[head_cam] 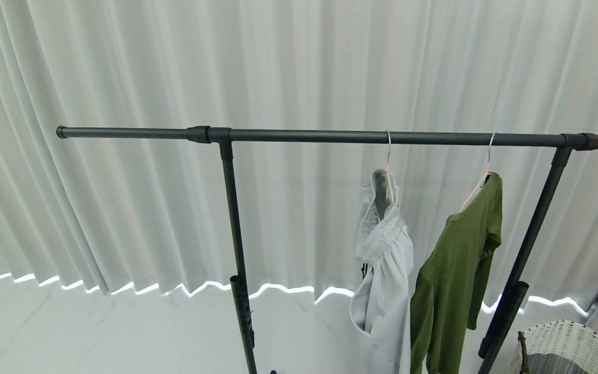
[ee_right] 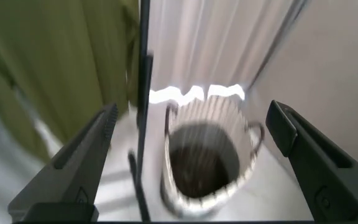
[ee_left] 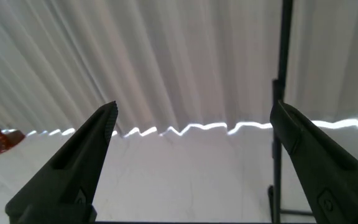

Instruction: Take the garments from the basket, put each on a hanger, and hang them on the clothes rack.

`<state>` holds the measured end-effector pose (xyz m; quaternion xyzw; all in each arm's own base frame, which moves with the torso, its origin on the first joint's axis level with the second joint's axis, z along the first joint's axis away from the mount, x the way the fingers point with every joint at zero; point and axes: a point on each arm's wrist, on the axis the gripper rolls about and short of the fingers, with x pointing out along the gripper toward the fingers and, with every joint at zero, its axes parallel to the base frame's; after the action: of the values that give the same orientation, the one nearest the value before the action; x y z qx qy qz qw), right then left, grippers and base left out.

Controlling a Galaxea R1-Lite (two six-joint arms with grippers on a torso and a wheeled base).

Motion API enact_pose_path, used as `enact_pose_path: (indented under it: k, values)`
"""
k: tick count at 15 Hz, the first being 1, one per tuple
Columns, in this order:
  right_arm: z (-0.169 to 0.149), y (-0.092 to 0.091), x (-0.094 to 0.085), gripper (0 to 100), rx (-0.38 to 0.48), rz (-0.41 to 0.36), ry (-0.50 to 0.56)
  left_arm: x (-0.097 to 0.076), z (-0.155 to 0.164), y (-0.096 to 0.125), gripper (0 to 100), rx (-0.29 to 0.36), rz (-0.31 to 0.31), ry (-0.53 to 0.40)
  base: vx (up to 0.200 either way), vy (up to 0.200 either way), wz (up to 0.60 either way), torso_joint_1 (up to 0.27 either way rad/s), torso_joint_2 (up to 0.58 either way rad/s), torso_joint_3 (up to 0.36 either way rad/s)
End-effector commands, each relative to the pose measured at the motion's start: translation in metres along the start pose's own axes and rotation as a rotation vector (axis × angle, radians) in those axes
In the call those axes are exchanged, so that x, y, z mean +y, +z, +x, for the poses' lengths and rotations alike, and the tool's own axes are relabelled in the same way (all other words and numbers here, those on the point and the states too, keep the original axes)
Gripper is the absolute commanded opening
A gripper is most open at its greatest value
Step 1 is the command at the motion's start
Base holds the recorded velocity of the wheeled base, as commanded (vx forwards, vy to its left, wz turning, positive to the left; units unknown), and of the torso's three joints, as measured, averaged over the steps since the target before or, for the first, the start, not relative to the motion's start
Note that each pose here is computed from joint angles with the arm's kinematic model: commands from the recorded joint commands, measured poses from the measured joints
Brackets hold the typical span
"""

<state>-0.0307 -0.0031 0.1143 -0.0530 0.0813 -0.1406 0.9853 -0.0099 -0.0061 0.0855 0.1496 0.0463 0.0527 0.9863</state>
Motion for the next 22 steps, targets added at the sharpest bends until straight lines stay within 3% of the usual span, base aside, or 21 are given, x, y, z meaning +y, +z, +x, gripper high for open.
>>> enact_pose_path:
  k: [1, 3, 5, 6, 7, 9, 10, 11, 14, 16, 18, 20, 21, 22]
  values:
    - [0.0180, -0.0297, 0.0073, 100, -0.086, 0.017, -0.002, -0.0007, -0.0043, -0.0017, 100, -0.042, 0.005, 0.032, 0.000, 0.000, 0.00, 0.000, 0.00, 0.000]
    - [0.0180, -0.0282, 0.0080, 100, -0.123, 0.020, 0.049, 0.0015, -0.0046, -0.0022, 100, -0.014, -0.014, 0.131, 0.000, 0.000, 0.00, 0.000, 0.00, 0.000]
    - [0.0180, -0.0276, 0.0077, 100, -0.128, 0.019, 0.037, 0.0048, -0.0053, -0.0033, 100, 0.023, -0.089, 0.283, 0.000, 0.000, 0.00, 0.000, 0.00, 0.000]
    - [0.0179, -0.0269, 0.0076, 100, -0.136, 0.025, 0.037, 0.0078, -0.0065, -0.0048, 100, 0.053, -0.170, 0.437, 0.000, 0.000, 0.00, 0.000, 0.00, 0.000]
    - [0.0178, -0.0267, 0.0075, 100, -0.137, 0.030, 0.035, 0.0080, -0.0066, -0.0051, 100, 0.055, -0.182, 0.450, 0.000, 0.000, 0.00, 0.000, 0.00, 0.000]
    - [0.0178, -0.0267, 0.0077, 100, -0.138, 0.024, 0.041, 0.0067, -0.0058, -0.0046, 100, 0.045, -0.149, 0.373, 0.000, 0.000, 0.00, 0.000, 0.00, 0.000]
    - [0.0178, -0.0268, 0.0079, 100, -0.137, 0.020, 0.052, 0.0043, -0.0046, -0.0037, 100, 0.004, -0.139, 0.191, 0.000, 0.000, 0.00, 0.000, 0.00, 0.000]
    - [0.0179, -0.0272, 0.0085, 100, -0.135, 0.019, 0.075, 0.0035, -0.0043, -0.0034, 100, -0.018, -0.127, 0.093, 0.000, 0.000, 0.00, 0.000, 0.00, 0.000]
    - [0.0176, -0.0272, 0.0105, 100, -0.144, 0.007, 0.163, 0.0004, -0.0042, -0.0052, 100, -0.038, -0.118, -0.100, 0.000, 0.000, 0.00, 0.000, 0.00, 0.000]
    - [0.0176, -0.0278, 0.0110, 100, -0.140, 0.014, 0.186, 0.0007, -0.0044, -0.0044, 100, -0.032, -0.120, -0.119, 0.000, 0.000, 0.00, 0.000, 0.00, 0.000]
    - [0.0180, -0.0340, 0.0120, 100, -0.083, 0.003, 0.211, 0.0010, -0.0042, -0.0049, 100, -0.047, -0.115, -0.207, 0.000, 0.000, 0.00, 0.000, 0.00, 0.000]
    - [0.0153, -0.0350, 0.0099, 100, -0.135, 0.019, 0.281, 0.0022, -0.0050, -0.0055, 100, -0.071, -0.119, -0.272, 0.000, 0.000, 0.00, 0.000, 0.00, 0.000]
    - [0.0148, -0.0352, 0.0099, 100, -0.142, 0.027, 0.276, 0.0023, -0.0076, -0.0063, 100, -0.101, -0.120, -0.260, 0.000, 0.000, 0.00, 0.000, 0.00, 0.000]
    - [0.0131, -0.0360, 0.0096, 100, -0.163, 0.037, 0.268, 0.0026, -0.0120, -0.0084, 100, -0.147, -0.120, -0.187, 0.000, 0.000, 0.00, 0.000, 0.00, 0.000]
